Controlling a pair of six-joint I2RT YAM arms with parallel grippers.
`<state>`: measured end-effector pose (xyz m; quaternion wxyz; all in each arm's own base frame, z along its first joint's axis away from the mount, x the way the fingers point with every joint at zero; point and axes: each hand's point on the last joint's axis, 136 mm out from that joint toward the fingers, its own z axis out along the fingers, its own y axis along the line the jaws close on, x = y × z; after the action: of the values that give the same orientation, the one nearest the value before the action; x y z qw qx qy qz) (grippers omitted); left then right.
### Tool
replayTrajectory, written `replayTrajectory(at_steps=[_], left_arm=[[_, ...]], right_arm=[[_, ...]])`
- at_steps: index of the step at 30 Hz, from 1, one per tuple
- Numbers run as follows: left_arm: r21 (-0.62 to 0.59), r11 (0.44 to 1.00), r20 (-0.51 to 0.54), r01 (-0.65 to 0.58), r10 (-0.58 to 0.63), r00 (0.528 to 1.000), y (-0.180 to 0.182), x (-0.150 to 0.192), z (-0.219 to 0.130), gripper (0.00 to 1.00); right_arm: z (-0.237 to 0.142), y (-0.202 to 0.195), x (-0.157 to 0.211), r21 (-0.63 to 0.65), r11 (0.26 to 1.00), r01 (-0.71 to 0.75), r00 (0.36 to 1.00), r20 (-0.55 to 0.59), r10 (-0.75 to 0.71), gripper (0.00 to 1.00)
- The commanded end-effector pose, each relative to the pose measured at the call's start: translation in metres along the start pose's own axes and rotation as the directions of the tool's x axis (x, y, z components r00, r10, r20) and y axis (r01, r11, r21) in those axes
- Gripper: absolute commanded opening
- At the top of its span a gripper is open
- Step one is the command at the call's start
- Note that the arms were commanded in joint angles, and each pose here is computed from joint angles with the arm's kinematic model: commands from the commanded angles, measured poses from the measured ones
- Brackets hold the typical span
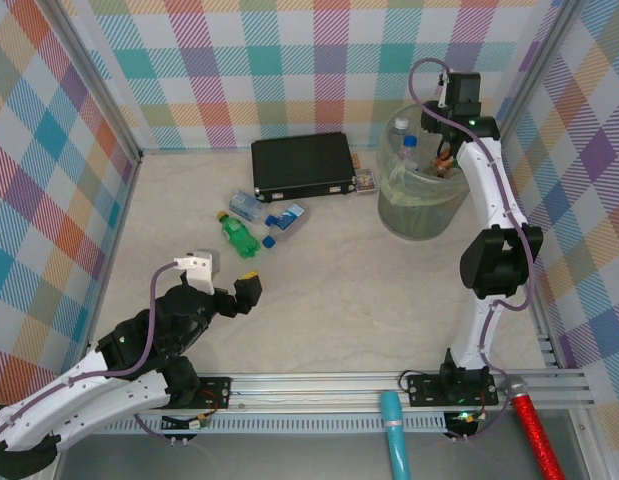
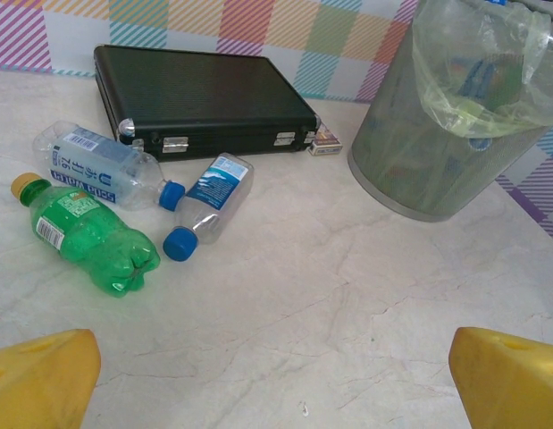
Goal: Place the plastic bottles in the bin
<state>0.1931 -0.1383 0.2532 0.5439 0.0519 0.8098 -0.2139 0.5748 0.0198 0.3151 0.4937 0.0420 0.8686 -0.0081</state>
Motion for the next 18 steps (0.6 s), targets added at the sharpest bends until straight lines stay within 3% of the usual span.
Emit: replayTrajectory(at_steps=[1,4,9,12,18], left_arm=[[-0.008,1.000,-0.001,0.006,-0.006,1.000,0.003,0.003,0.000,1.00],[-0.013,1.000,0.000,0.005,-0.005,1.000,0.004,0.003,-0.001,1.00],[-0.015,1.000,0.005,0.008,-0.008,1.000,0.004,0.002,-0.001,1.00],[-0.013,1.000,0.005,0.010,-0.010,1.000,0.004,0.004,0.000,1.00],[-0.011,1.000,0.001,0.009,-0.009,1.000,0.005,0.006,-0.001,1.00]], right_arm=[[0.016,0.002,0.055,-0.007,1.000,0.015,0.982,-0.189,-0.016,0.39],[0.011,-0.003,0.049,0.014,1.000,0.016,0.985,-0.173,-0.013,0.38],[-0.008,-0.033,0.025,0.186,0.982,0.046,0.994,-0.106,-0.027,0.35],[-0.014,-0.032,0.022,0.146,0.988,0.046,0.996,-0.088,-0.034,0.40],[-0.001,-0.022,0.046,0.069,0.998,0.006,0.986,-0.167,0.006,0.40]])
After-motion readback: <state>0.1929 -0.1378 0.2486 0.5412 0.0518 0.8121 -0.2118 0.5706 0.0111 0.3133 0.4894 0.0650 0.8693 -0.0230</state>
